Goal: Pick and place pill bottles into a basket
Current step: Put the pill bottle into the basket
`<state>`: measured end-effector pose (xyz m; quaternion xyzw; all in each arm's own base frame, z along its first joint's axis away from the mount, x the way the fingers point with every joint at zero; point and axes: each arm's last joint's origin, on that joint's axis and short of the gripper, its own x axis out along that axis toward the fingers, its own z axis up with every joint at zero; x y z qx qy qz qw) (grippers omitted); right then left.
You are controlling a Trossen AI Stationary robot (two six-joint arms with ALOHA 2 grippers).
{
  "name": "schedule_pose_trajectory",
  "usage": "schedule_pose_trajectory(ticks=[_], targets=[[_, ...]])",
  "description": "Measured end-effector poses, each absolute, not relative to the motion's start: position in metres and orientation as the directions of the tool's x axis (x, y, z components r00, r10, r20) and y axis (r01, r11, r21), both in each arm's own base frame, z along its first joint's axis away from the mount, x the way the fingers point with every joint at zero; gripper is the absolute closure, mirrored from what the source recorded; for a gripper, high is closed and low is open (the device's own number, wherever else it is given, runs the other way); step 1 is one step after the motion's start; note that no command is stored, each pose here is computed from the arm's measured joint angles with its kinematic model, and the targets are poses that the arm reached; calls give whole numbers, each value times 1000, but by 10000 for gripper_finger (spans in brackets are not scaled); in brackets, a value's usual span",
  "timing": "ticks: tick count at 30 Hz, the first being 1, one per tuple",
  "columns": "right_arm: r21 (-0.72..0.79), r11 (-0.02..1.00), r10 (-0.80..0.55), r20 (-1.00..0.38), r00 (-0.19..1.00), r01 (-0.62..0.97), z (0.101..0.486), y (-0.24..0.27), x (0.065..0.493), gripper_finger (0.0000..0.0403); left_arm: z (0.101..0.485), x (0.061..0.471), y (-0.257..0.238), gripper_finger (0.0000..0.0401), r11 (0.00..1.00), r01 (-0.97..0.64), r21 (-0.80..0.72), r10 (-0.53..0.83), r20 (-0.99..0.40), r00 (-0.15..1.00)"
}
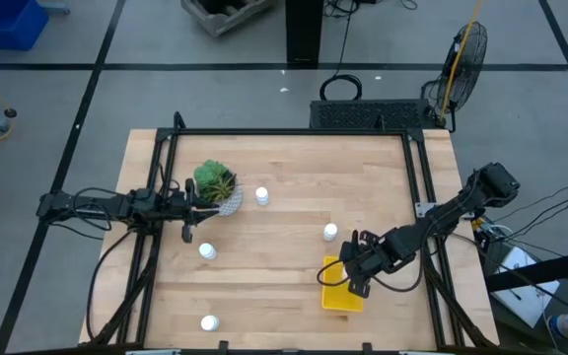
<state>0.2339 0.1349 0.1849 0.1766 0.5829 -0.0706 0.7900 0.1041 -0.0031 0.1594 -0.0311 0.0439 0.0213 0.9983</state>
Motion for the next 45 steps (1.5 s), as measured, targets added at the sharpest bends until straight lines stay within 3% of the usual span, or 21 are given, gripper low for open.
schedule_pose_trajectory(ticks=[5, 9, 25, 33, 37, 45], targets=[[228, 915, 116, -938, 326, 333, 184, 137, 236, 131, 159, 104, -3, 325, 997, -45, -60, 40, -89, 995], [235, 909, 114, -935, 337, 345, 184, 137, 237, 96, 159, 104, -3, 325, 997, -45, -56, 40, -89, 995], [236, 906, 101, -927, 362, 351, 191, 126, 240, 117, 159, 104, -3, 325, 997, -45, -57, 40, -89, 995], [272, 904, 66, -851, 521, 329, 226, 116, 233, 121, 159, 104, -3, 325, 997, -44, -58, 39, -90, 995], [243, 914, -19, -775, 631, 326, 247, 104, 228, 121, 159, 104, -3, 325, 998, -44, -53, 39, -89, 995], [188, 947, -68, -676, 733, 261, 268, 65, 240, 122, 159, 104, -3, 325, 998, -44, -53, 40, -90, 995]])
